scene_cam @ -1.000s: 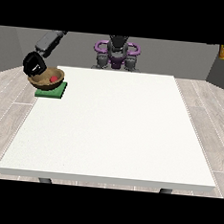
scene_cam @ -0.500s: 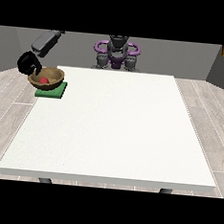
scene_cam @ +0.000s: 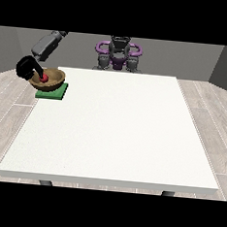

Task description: Pick the cup and pour the ball into the bowl, then pick the bowl and place it on the pad

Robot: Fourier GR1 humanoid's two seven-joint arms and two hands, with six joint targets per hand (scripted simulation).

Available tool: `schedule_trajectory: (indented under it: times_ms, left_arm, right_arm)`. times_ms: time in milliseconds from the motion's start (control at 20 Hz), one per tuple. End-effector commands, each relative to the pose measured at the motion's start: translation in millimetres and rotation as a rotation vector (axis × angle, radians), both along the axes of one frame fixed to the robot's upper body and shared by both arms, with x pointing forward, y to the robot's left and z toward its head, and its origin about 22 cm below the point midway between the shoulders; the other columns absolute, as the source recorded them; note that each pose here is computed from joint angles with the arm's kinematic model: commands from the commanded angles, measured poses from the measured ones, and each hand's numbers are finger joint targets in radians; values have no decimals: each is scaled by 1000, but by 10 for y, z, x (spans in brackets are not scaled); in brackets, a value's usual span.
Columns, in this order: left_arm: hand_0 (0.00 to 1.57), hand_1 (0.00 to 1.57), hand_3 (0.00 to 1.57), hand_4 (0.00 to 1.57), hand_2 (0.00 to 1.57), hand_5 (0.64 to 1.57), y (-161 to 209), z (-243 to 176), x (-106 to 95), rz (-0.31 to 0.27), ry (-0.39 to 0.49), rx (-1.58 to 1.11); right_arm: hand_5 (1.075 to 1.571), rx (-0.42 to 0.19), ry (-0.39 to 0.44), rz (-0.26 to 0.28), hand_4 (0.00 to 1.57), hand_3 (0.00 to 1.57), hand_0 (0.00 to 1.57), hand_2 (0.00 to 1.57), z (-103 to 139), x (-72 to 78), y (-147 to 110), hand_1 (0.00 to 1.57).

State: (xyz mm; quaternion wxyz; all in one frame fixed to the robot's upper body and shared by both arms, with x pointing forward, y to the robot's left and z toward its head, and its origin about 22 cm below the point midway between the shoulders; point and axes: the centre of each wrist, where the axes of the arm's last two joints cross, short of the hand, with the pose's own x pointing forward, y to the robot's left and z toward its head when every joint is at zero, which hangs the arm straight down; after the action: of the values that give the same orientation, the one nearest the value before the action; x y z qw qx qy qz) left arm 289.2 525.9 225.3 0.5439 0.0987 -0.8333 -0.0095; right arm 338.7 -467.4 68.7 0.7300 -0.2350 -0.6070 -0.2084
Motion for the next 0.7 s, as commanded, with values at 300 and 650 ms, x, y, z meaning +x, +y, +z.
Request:
schedule_trajectory:
  times_ms: [300, 650]
  left_arm:
    - [0, 0, 0, 1195, 0, 1568, 58, 73, -47, -12, -42, 29]
    - [0, 0, 0, 1190, 0, 1569, -426, -111, 154, -72, 30, -1]
  right_arm:
    - [1469, -62, 8, 42, 0, 1008, 641, 693, 115, 99, 21, 641]
    - [1407, -115, 135, 78, 0, 0, 0, 0, -34, -15, -103, 0]
